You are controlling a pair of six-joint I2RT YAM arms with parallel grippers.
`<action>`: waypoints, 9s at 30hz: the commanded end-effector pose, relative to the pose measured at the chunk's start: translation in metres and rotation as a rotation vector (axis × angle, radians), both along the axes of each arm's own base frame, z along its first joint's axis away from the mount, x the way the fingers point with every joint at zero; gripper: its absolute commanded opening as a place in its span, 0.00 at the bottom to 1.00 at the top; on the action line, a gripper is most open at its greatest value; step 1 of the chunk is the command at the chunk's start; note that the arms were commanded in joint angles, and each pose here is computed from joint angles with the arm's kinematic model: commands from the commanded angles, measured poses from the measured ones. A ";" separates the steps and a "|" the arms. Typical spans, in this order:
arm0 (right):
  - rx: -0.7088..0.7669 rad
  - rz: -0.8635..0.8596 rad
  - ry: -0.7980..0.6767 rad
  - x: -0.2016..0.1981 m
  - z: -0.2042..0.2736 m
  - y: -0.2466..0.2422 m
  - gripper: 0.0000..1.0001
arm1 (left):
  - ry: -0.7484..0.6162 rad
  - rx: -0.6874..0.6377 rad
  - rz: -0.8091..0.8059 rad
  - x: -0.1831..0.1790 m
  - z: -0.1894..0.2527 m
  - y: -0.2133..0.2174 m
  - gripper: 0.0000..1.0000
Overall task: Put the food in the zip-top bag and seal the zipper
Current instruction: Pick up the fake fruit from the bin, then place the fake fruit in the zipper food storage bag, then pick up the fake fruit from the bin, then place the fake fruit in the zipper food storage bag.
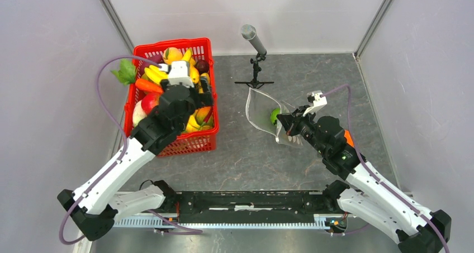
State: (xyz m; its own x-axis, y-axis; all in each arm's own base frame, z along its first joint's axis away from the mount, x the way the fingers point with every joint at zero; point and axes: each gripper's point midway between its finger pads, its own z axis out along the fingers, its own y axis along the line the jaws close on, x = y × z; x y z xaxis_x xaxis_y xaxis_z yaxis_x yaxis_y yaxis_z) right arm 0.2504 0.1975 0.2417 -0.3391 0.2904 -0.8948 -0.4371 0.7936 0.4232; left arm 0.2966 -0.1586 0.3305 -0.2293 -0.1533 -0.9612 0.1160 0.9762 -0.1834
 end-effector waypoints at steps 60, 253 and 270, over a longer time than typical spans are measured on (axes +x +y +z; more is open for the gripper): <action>-0.033 0.005 -0.032 0.005 0.006 0.002 0.00 | 0.112 -0.119 0.279 -0.002 -0.008 0.165 0.59; 0.042 0.026 -0.026 0.003 0.009 0.009 0.00 | 0.196 -0.367 -0.750 -0.045 -0.015 -0.136 0.63; 0.107 0.055 -0.106 -0.008 0.037 0.007 0.00 | 0.189 -0.179 -0.706 -0.032 -0.068 -0.183 0.68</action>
State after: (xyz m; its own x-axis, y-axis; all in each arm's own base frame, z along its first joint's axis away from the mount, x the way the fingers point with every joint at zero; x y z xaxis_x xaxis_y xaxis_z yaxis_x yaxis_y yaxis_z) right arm 0.2433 0.2029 0.2499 -0.3197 0.3165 -0.8931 -0.4881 0.7528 0.4416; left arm 0.2496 -0.3357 0.2431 -0.6058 -0.0459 -0.7943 0.6072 0.6185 -0.4988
